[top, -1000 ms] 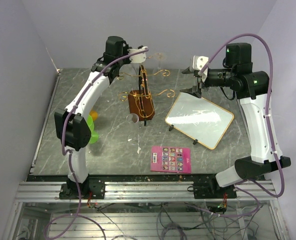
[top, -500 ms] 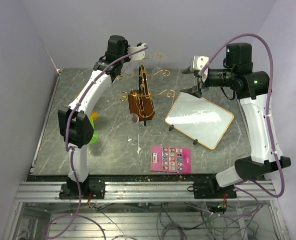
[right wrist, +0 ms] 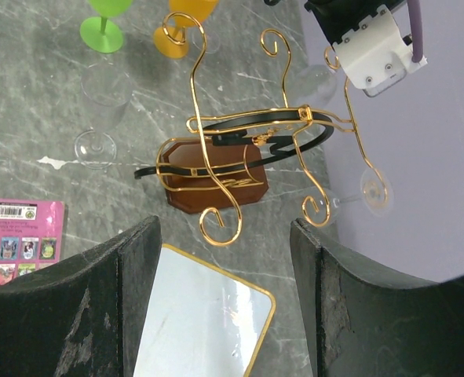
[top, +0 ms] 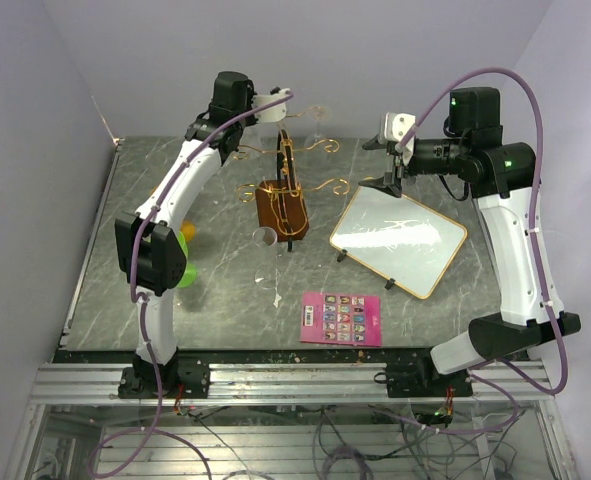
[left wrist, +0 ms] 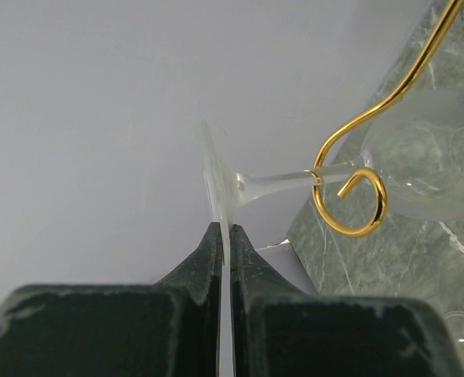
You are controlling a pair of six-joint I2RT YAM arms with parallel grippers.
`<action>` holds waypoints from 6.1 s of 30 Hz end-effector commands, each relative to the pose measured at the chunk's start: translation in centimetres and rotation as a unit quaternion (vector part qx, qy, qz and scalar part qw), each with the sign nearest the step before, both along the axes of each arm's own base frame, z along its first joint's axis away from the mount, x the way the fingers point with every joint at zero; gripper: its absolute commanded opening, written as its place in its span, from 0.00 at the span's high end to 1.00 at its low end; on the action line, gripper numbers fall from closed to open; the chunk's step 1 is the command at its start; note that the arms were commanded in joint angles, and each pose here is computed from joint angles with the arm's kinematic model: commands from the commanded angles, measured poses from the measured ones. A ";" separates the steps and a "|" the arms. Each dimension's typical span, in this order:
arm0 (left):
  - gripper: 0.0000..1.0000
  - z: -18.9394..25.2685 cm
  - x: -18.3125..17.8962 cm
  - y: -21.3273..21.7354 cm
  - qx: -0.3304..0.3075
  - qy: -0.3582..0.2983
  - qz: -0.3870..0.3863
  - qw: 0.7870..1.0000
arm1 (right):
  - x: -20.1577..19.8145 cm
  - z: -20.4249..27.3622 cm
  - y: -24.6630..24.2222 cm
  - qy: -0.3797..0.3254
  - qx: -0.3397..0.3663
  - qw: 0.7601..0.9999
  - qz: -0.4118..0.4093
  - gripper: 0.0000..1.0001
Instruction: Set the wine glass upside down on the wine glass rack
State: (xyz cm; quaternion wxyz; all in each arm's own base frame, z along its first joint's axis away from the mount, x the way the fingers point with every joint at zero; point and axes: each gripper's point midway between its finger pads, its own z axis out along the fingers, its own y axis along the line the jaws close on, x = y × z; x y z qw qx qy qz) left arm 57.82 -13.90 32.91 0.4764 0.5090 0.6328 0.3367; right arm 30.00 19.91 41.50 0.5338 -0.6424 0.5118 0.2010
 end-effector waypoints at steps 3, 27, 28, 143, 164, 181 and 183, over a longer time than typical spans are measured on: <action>0.93 2.6 -0.6 0.8 -0.002 -0.025 0.009 1.000 | -0.9 0.5 -0.2 -0.003 0.006 1.000 0.005 0.34; 0.93 2.4 -2.5 0.3 -0.002 0.001 -0.027 1.000 | -1.1 0.4 -0.5 -0.002 0.010 1.000 0.006 0.33; 0.93 2.2 -2.6 0.1 -0.002 0.005 -0.033 0.999 | -1.1 0.5 -0.5 -0.003 0.010 1.000 0.006 0.34; 0.00 -0.6 -12.4 19.5 -0.539 0.070 0.265 0.796 | 4.2 -0.6 -4.9 0.064 0.027 0.974 -0.216 0.19; 0.49 -8.3 -8.3 21.0 -0.487 0.169 0.326 0.792 | 4.5 -1.5 -5.0 0.071 0.015 0.974 -0.213 0.19; 0.64 -10.1 -7.2 20.2 -0.494 0.205 0.318 0.783 | 4.1 -1.5 -5.1 0.071 0.020 0.975 -0.210 0.20; 0.67 -10.6 -7.1 19.9 -0.496 0.214 0.317 0.779 | 4.1 -1.6 -5.1 0.073 0.021 0.975 -0.208 0.20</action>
